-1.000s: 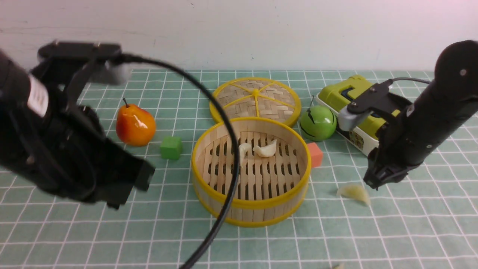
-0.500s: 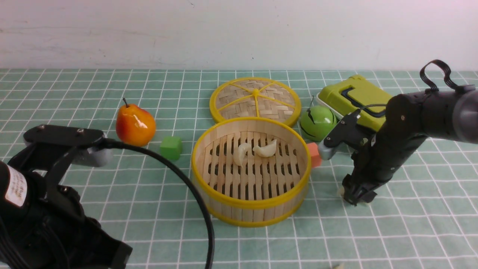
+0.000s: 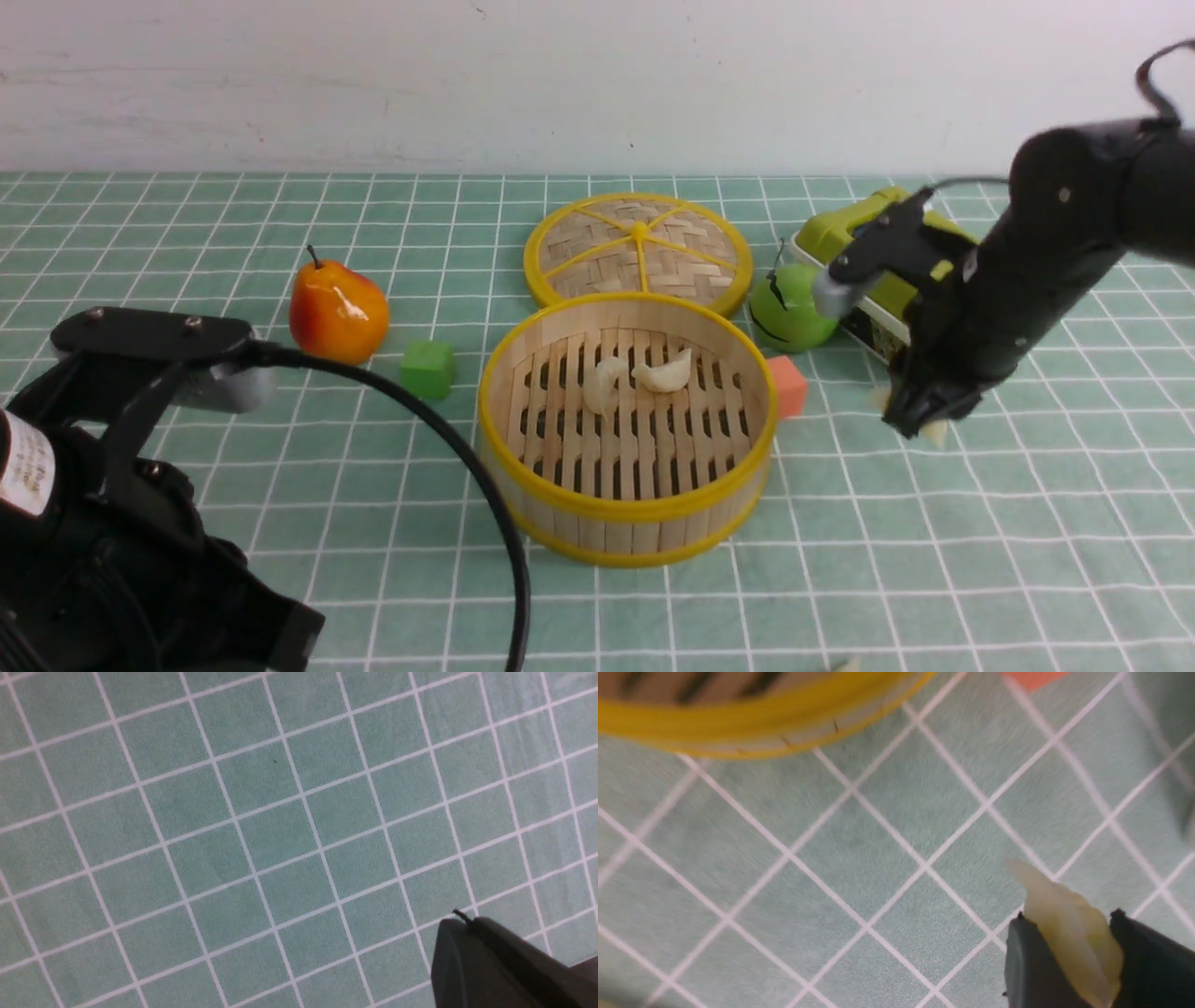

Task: Put the dumplings into the steamer on the table with the blue tablecloth.
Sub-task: 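Place the dumpling in the bamboo steamer basket with the right gripper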

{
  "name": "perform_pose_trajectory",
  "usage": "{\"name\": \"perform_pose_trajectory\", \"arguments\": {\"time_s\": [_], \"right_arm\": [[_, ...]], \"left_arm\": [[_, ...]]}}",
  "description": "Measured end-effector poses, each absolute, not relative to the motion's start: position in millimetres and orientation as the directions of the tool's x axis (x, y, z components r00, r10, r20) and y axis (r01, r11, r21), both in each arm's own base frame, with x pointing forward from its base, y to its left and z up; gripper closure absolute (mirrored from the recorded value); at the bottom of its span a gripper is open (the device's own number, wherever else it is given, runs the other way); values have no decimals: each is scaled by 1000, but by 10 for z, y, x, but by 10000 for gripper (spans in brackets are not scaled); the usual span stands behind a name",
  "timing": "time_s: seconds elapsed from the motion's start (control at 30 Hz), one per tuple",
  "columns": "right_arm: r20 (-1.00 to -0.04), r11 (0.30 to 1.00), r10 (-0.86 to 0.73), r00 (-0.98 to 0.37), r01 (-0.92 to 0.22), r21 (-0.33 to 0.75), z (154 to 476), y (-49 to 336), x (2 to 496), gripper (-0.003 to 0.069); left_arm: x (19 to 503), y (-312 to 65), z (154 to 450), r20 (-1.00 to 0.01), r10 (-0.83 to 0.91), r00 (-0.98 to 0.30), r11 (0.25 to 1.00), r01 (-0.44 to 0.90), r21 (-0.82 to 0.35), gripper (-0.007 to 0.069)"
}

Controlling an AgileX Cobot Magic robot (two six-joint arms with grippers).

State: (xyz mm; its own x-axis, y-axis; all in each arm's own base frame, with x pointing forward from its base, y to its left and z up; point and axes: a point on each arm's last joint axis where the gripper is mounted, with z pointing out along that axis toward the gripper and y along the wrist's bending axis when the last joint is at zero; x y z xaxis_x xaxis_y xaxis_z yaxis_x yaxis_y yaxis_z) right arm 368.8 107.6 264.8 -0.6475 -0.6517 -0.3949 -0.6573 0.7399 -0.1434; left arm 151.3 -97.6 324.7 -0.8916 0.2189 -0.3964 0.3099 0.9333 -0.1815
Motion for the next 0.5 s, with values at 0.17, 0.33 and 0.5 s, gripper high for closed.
{"name": "perform_pose_trajectory", "arguments": {"time_s": [0.17,0.33,0.5], "right_arm": [[-534,755,-582,-613,-651,-77,3190,1667,3500,454],[-538,760,-548,-640,-650,-1,3058,2188,3522,454],[-493,767,-539,-682,-640,47,2571,2598,3667,454]], "left_arm": [[1319,-859,3463,-526,186,-830,918,338,-208,639],[1053,-704,3630,-619,151,-771,904,361,-229,639],[795,-551,3597,-665,131,-735,896,374,-238,639]]}}
